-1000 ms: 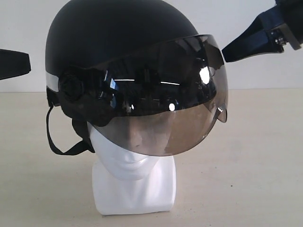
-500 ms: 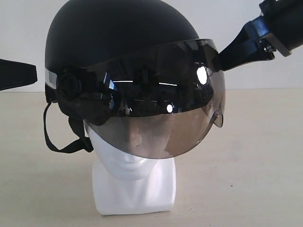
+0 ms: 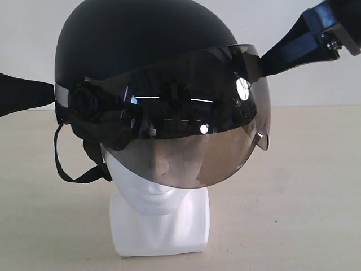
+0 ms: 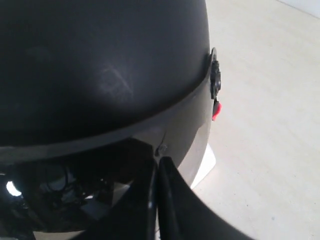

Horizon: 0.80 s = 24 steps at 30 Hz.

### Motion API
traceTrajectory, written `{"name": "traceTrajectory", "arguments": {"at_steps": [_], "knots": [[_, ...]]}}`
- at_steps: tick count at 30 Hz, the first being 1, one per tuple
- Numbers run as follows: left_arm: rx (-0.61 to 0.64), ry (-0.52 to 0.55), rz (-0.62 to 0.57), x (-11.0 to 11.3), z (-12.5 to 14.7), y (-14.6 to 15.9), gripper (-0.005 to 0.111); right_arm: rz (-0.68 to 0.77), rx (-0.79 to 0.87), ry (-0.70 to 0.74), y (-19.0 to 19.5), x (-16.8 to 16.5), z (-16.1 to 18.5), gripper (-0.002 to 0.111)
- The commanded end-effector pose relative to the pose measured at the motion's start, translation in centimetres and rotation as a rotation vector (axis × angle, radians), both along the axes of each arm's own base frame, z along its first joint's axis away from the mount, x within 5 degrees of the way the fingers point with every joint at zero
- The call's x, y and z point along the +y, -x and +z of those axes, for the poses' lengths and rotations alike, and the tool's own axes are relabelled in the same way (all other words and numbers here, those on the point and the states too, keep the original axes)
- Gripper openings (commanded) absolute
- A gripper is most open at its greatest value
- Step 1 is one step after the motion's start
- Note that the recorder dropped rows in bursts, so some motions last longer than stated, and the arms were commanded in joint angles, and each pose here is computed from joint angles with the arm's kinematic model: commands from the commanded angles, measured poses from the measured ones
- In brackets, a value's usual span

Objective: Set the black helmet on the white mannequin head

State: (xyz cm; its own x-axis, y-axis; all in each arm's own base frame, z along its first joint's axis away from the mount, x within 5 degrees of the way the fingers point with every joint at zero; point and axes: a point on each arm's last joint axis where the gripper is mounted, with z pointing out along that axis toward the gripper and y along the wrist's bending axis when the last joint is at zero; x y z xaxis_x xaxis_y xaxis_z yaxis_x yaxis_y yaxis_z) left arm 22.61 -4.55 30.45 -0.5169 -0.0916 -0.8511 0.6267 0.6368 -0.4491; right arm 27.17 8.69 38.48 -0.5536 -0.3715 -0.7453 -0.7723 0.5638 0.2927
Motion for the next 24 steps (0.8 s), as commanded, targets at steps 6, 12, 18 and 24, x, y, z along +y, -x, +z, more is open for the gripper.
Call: {"name": "traceTrajectory", "arguments": {"at_steps": [6,12,18,24], "knots": [[-0.027,0.017,-0.021,0.1,0.5,-1.4,0.004,0.057,0.006,0.029,0.9,1.6,0.0,0.000],[-0.036,0.009,-0.024,0.1,0.6,-1.7,0.004,0.102,0.011,0.029,1.4,2.9,0.0,0.000],[-0.037,-0.001,-0.017,0.2,0.4,-1.9,0.004,0.087,0.028,0.023,1.4,2.9,0.0,0.000],[0.006,-0.002,-0.017,0.3,-0.7,-2.7,0.004,0.090,0.026,0.031,1.9,3.1,0.2,0.000]]}}
